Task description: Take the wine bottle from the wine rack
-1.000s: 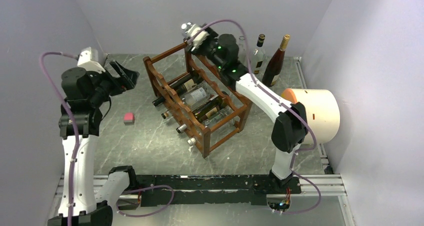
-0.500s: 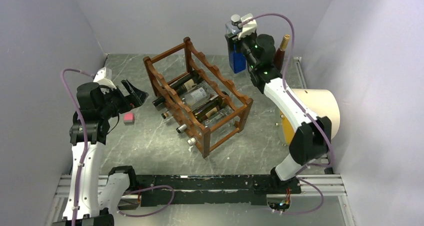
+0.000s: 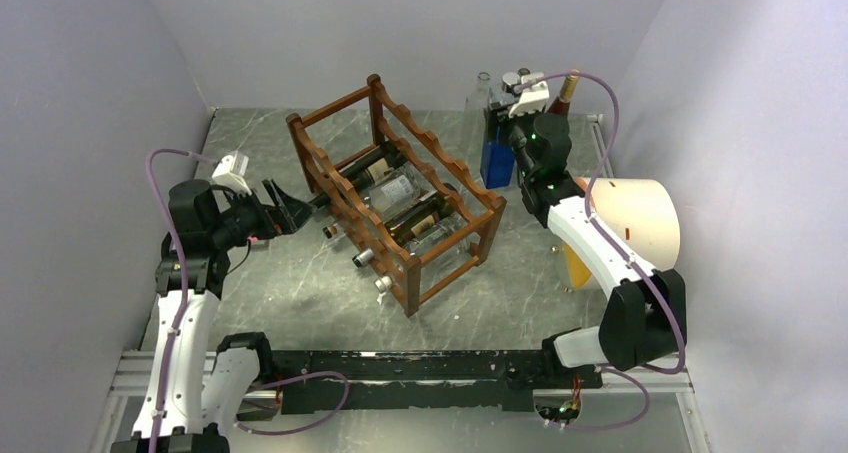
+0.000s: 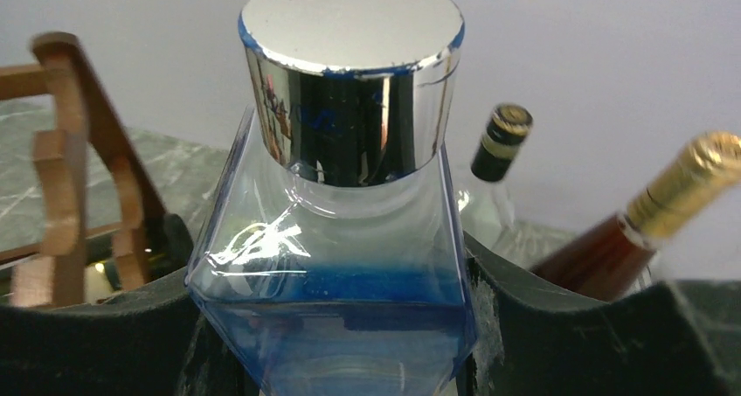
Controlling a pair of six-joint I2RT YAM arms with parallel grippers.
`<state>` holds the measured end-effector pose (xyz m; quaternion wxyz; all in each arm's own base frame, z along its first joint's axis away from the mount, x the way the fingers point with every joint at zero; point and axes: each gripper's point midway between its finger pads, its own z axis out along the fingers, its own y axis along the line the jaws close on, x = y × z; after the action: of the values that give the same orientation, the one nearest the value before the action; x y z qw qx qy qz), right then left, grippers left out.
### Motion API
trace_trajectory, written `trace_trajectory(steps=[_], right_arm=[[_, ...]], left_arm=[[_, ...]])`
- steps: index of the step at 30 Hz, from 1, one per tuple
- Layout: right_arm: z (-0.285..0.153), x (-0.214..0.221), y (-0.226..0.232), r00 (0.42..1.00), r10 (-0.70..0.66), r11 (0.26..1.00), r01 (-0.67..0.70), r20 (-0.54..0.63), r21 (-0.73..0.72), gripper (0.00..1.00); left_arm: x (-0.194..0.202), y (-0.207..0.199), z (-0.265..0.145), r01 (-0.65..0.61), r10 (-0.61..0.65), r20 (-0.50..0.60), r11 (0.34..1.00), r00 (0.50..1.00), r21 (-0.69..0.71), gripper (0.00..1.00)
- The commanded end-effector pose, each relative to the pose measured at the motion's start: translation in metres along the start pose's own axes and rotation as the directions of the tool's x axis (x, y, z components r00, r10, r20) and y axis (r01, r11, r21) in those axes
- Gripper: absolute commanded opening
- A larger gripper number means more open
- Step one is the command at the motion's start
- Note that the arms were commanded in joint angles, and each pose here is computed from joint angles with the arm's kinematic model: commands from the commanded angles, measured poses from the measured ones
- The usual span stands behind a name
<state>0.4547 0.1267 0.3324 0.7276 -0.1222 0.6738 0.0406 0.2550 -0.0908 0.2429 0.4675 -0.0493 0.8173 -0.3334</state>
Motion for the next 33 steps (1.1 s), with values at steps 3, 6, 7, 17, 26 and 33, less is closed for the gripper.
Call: trace_trajectory(steps=[3, 6, 7, 17, 26, 33], right_arm=[[-0.017, -0.061, -0.049, 0.961, 0.06, 0.978, -0.112, 0.272, 0.177, 0.0], [-0.014, -0.038, -0.062, 0.963, 0.082, 0.964, -0.142, 0.257, 0.224, 0.0], [-0.011, -0.032, -0.067, 0.963, 0.089, 0.958, -0.152, 0.254, 0.242, 0.0], [0.021, 0.013, -0.085, 0.967, 0.073, 0.935, -0.152, 0.244, 0.321, 0.0], [0.03, 0.037, -0.098, 0.979, 0.04, 0.924, -0.113, 0.201, 0.366, 0.0], [0.027, 0.058, -0.106, 0.983, 0.046, 0.921, -0.111, 0.18, 0.373, 0.0]], left_arm=[[0.006, -0.027, -0.006, -0.153, 0.152, 0.022, 0.971, 0.988, 0.183, 0.98], [0.007, -0.034, -0.008, -0.177, 0.172, 0.04, 0.958, 0.984, 0.225, 0.99], [0.007, -0.035, -0.009, -0.182, 0.175, 0.048, 0.957, 0.983, 0.226, 0.99], [0.006, -0.041, -0.014, -0.216, 0.205, 0.073, 0.946, 0.976, 0.242, 1.0], [0.008, -0.044, -0.014, -0.216, 0.206, 0.065, 0.938, 0.976, 0.272, 1.0], [0.008, -0.043, -0.013, -0.212, 0.202, 0.063, 0.939, 0.977, 0.27, 1.0]])
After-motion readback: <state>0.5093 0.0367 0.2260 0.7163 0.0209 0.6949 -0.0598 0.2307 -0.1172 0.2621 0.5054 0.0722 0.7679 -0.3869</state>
